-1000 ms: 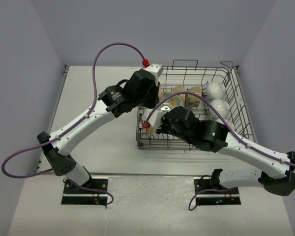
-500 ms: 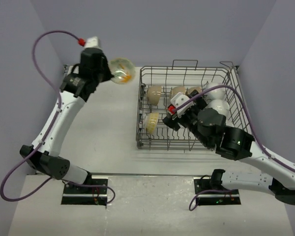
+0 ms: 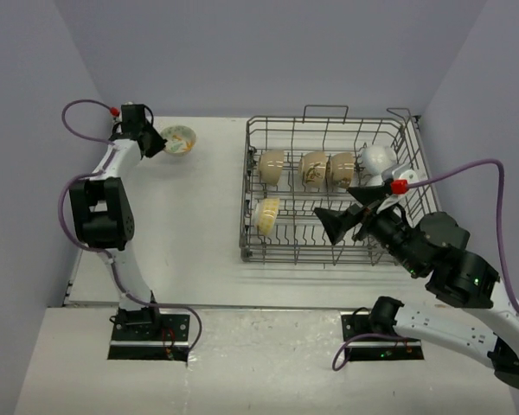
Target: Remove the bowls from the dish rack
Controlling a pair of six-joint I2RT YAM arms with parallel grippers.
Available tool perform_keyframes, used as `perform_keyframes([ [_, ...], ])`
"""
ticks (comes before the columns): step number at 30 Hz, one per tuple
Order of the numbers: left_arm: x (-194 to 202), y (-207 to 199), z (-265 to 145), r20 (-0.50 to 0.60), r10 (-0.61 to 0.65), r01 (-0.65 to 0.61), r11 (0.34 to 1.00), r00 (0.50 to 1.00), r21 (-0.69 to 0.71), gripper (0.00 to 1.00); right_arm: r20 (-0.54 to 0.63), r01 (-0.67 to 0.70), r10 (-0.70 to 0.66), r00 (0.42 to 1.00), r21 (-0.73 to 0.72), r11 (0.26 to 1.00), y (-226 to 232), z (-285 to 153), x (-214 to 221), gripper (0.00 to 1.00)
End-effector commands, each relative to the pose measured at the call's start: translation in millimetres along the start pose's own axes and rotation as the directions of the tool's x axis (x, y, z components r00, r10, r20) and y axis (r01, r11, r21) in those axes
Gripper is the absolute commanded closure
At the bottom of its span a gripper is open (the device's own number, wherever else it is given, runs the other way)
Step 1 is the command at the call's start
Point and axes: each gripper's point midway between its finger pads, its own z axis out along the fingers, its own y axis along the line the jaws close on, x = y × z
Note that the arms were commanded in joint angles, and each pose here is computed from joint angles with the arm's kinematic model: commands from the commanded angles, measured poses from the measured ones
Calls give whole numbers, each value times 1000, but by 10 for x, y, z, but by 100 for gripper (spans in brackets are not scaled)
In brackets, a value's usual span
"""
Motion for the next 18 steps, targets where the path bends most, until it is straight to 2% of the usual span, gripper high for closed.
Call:
perform_keyframes([
  [1, -399, -282, 58, 91, -37, 18, 980, 995, 196, 100, -53, -58, 52, 997, -121, 991, 190, -88, 214, 1],
  [4, -292, -162, 314, 50, -53, 41, 978, 997, 205, 100, -34, -59, 55, 998, -152, 987, 197, -146, 309, 1],
  [6, -298, -165, 404, 62, -31, 18, 977, 998, 214, 100, -41, -58, 52, 998, -150, 987, 185, -142, 381, 1],
  [9, -212, -29, 567, 45, -31, 23, 986, 999, 167, 100, -51, -65, 58, 997, -155, 986, 194, -144, 431, 1],
  [13, -105, 101, 656, 32, -30, 26, 992, 999, 124, 100, -79, -76, 71, 994, -74, 994, 101, -21, 524, 1],
  [18, -9, 198, 686, 21, -27, 25, 995, 999, 95, 100, -127, -162, 162, 979, 11, 987, 43, 232, 538, 1],
])
